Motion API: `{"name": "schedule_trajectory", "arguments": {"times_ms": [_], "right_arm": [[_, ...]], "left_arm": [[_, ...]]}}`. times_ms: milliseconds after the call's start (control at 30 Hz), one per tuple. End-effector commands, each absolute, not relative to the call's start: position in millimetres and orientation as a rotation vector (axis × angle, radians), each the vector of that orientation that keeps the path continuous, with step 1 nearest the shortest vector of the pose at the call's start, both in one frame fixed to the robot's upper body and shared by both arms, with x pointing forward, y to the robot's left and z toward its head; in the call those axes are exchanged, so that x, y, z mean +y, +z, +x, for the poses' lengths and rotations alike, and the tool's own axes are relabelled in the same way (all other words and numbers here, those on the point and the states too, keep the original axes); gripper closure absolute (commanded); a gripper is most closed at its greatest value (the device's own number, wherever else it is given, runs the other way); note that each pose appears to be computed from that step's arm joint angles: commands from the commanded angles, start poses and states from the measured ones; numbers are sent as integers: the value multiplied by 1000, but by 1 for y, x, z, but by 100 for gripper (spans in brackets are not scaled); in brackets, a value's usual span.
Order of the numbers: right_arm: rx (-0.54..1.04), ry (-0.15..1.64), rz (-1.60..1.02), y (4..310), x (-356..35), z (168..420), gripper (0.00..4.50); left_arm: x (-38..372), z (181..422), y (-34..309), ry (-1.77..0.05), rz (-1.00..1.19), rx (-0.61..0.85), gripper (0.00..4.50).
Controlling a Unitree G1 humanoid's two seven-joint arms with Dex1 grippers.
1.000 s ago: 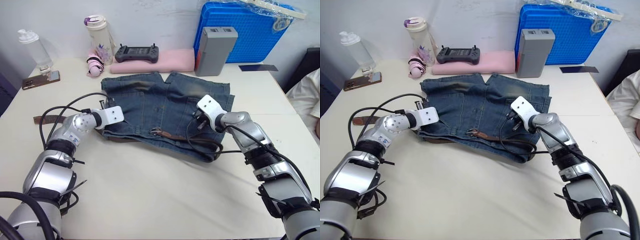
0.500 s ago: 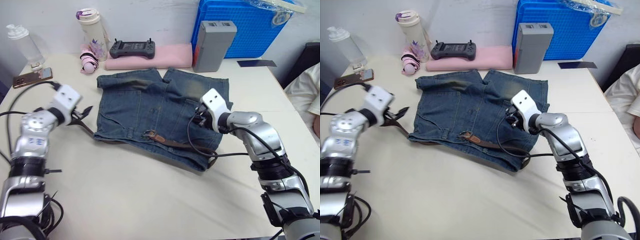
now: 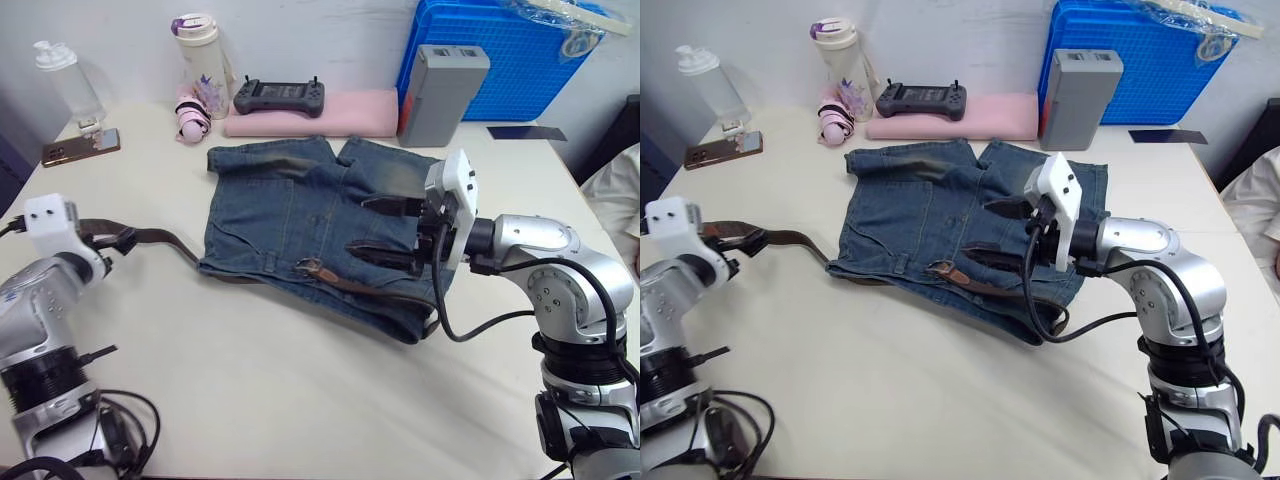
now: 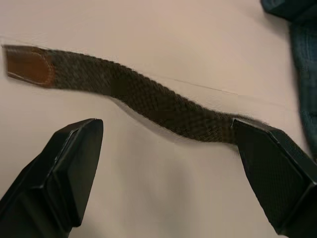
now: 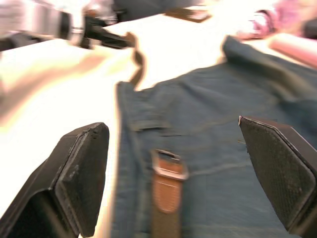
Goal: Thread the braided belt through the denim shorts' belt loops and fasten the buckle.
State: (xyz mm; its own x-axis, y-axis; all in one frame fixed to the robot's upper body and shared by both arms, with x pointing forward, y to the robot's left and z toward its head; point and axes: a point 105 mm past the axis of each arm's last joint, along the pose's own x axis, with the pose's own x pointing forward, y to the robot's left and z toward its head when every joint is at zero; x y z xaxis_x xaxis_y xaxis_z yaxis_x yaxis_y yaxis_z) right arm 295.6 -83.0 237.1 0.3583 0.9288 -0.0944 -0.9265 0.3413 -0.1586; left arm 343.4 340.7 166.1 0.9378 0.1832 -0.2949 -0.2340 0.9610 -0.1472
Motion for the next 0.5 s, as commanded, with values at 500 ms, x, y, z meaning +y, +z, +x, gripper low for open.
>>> {"name": "schedule_trajectory", "arguments": {"times_ms": [500], "right_arm": [[-26, 1397, -201, 229, -72, 245, 5]], "left_arm": [[375, 380, 127, 520, -261, 333, 0]]}}
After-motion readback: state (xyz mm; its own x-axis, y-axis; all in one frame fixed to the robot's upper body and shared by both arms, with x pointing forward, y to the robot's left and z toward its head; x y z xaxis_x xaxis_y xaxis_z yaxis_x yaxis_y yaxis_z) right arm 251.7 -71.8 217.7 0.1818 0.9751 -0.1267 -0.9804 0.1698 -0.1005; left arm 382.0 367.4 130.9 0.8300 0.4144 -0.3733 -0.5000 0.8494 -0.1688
